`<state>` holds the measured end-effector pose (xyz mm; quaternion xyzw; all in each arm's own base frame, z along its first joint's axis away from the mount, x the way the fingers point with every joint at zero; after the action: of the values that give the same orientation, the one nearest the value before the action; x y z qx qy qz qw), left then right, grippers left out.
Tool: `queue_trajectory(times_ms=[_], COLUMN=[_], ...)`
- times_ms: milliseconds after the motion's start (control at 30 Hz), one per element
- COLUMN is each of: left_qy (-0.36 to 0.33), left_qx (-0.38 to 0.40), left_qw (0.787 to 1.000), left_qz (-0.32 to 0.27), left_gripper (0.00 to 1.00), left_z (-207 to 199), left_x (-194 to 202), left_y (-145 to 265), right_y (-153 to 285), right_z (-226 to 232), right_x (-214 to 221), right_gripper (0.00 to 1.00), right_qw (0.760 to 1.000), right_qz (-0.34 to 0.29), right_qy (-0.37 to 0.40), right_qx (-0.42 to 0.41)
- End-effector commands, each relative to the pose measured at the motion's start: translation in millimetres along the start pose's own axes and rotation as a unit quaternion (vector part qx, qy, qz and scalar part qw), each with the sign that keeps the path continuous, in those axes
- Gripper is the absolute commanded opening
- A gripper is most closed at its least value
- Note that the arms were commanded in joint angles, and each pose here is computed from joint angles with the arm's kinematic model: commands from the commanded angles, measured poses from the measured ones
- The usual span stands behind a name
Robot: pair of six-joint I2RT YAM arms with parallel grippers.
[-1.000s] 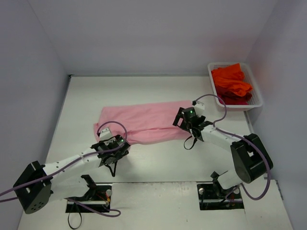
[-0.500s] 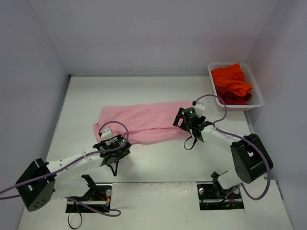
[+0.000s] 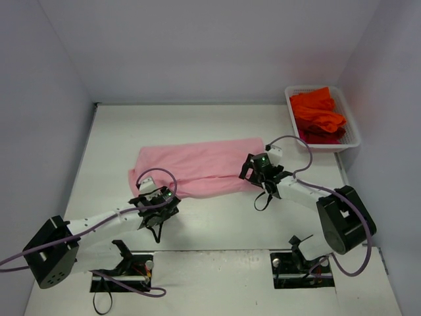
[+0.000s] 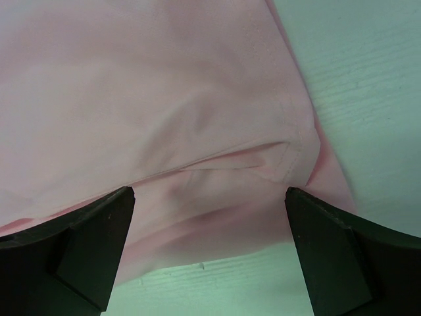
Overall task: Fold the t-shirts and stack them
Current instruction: Fold the tshirt
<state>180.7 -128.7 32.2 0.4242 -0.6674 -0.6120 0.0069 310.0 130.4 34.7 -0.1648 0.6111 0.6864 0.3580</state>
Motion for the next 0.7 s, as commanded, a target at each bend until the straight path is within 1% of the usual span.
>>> queue_trajectory(times_ms=[0,367,667], left_qy=[0.01,0.009,0.009], left_qx=[0.012,0.01,0.01], left_qw=[1.0,1.0,1.0], left_qz=[-0.008,-0.005,-0.004], left_gripper=[0.64,0.64,0.64], left_z=[-9,-10,-11], left_x=[-4,-2,0], left_y=[-1,-4,-6], right_y=[11,25,27], right_z=[6,-1,-11], right_x=[-21,-22,-4], right_gripper=[0.96,0.96,0.96], right_qw=[0.999,0.999,0.999], right_qz=[-0.034,-0.037,-0.016], right_qy=[-0.025,-0.026,-0.04], right_qx=[-0.016,-0.012,-0.001])
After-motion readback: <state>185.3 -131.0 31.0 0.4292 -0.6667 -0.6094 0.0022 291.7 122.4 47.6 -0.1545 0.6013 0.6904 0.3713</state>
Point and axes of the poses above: each gripper's point midway between its finger pads, its own y axis back along the fingers, its own z axis along the line the jaws close on, x = y × z, the point moved 1 cm from there along y, back along the fingers, and after that the axes turned 5 degrees about y, right-handed, at the moved point
